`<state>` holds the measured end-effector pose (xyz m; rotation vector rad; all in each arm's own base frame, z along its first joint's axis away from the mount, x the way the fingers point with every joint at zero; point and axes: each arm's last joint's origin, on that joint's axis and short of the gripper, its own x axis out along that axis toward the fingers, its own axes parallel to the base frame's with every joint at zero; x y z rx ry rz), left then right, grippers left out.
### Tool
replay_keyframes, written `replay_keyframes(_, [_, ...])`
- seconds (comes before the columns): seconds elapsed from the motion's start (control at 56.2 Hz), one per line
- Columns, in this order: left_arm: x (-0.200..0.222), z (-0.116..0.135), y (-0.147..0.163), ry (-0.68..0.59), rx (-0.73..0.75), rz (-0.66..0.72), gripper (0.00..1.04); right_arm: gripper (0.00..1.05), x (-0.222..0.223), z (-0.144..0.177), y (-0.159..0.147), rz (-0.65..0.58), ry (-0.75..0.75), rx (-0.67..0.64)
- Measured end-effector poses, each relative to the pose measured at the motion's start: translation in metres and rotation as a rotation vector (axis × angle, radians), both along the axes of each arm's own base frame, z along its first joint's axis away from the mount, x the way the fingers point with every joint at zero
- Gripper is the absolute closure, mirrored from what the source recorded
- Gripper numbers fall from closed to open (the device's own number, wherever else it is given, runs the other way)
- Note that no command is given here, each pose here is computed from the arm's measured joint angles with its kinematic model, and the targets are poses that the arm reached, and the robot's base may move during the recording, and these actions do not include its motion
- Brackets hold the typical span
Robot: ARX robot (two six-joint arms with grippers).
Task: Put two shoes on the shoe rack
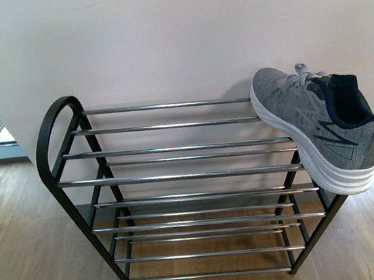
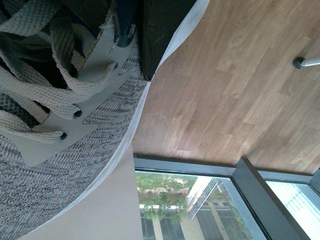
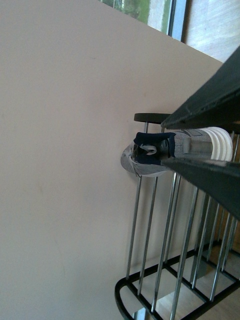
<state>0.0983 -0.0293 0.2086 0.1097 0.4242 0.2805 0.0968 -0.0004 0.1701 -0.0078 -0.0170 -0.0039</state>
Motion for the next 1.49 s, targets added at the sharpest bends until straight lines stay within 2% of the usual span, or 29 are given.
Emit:
replay_keyframes(0.089, [0.000, 0.000, 0.000, -0.001, -0.001, 0.000, 1.03, 0.69, 0.000, 0.000, 0.000, 0.000, 0.000, 0.000])
replay_keyframes(0.214, [0.000, 0.003, -0.006, -0.062, -0.149, 0.007, 1.03, 0.48, 0.000, 0.000, 0.000, 0.000, 0.000, 0.000])
replay_keyframes(0.231, [-0.001, 0.002, -0.008, -0.063, -0.203, 0.008, 1.03, 0.42, 0.000, 0.000, 0.000, 0.000, 0.000, 0.000])
replay_keyframes(0.338, [0.005, 0.002, -0.020, -0.039, -0.417, -0.002, 1.03, 0.22, 0.000, 0.000, 0.000, 0.000, 0.000, 0.000])
replay_keyframes(0.374, [0.016, 0.003, -0.024, -0.038, -0.521, 0.009, 1.03, 0.13, 0.000, 0.000, 0.000, 0.000, 0.000, 0.000])
replay_keyframes(0.409, [0.028, 0.006, -0.028, -0.043, -0.589, 0.020, 1.03, 0.08, 0.000, 0.000, 0.000, 0.000, 0.000, 0.001])
replay_keyframes(0.516, [0.074, 0.009, -0.047, -0.021, -0.719, 0.030, 1.03, 0.09, 0.000, 0.000, 0.000, 0.000, 0.000, 0.001])
replay_keyframes(0.765, [0.132, -0.017, -0.067, 0.158, -0.788, 0.049, 1.03, 0.09, 0.000, 0.000, 0.000, 0.000, 0.000, 0.001])
replay_keyframes(0.89, [0.159, -0.026, -0.078, 0.220, -0.805, 0.038, 1.03, 0.09, 0.000, 0.000, 0.000, 0.000, 0.000, 0.001])
replay_keyframes(1.103, [0.208, -0.036, -0.113, 0.346, -0.813, -0.058, 1.03, 0.09, 0.000, 0.000, 0.000, 0.000, 0.000, 0.001])
replay_keyframes(1.495, [0.266, -0.047, -0.176, 0.436, -0.787, -0.182, 1.03, 0.09, 0.000, 0.000, 0.000, 0.000, 0.000, 0.001])
